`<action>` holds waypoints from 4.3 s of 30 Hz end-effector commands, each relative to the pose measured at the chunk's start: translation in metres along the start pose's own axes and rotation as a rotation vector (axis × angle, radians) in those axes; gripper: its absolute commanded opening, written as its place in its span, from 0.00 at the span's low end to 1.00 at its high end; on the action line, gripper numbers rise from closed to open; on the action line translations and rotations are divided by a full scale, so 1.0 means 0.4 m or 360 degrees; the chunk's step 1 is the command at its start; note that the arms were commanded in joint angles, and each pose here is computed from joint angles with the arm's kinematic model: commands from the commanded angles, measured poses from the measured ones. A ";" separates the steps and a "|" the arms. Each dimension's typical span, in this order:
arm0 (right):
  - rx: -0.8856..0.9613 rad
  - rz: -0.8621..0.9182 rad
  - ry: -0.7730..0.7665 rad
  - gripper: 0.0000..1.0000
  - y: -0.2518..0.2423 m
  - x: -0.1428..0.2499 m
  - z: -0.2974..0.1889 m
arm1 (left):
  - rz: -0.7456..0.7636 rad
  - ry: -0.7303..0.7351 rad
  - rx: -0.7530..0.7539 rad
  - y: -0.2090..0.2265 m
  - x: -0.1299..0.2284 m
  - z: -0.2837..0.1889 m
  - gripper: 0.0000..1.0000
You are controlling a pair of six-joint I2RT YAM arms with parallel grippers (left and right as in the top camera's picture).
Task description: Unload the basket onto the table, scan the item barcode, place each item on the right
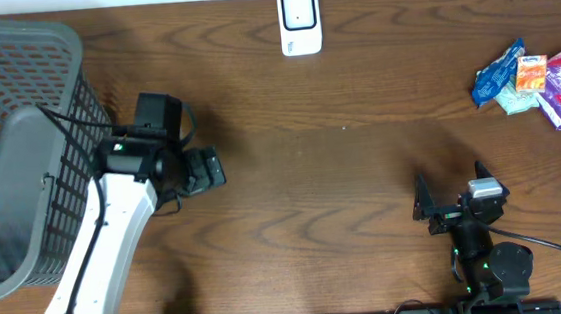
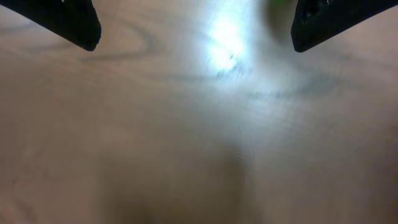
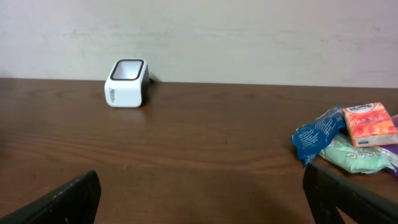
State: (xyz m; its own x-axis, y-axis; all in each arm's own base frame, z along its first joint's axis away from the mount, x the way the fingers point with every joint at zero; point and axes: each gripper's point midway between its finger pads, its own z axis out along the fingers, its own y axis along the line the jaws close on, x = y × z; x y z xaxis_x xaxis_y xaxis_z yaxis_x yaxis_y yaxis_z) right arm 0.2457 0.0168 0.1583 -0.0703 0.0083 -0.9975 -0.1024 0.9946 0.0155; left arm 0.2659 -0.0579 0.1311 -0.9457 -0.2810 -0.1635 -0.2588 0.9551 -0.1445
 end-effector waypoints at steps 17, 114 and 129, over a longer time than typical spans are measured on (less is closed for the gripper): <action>0.0010 0.0023 -0.0005 0.99 -0.005 -0.001 -0.001 | 0.0396 -0.0894 0.0415 -0.020 0.083 -0.101 0.98; 0.0010 0.0023 -0.0005 0.99 -0.005 -0.001 -0.001 | 0.0454 -0.1931 0.0281 0.130 0.014 -0.040 0.98; 0.0010 0.0023 -0.0005 0.99 -0.005 -0.001 -0.001 | 0.0454 -0.1930 0.0280 0.130 0.014 -0.040 0.98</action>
State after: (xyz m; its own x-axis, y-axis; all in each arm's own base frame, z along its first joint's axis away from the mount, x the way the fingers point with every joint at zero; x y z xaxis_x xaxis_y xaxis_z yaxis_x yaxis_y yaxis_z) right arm 0.2457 0.0168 0.1587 -0.0688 0.0086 -0.9976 -0.1024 0.9946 0.0157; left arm 0.2449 -0.0070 0.1534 -0.1045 -0.0697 -0.9921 0.0360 0.9966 -0.0738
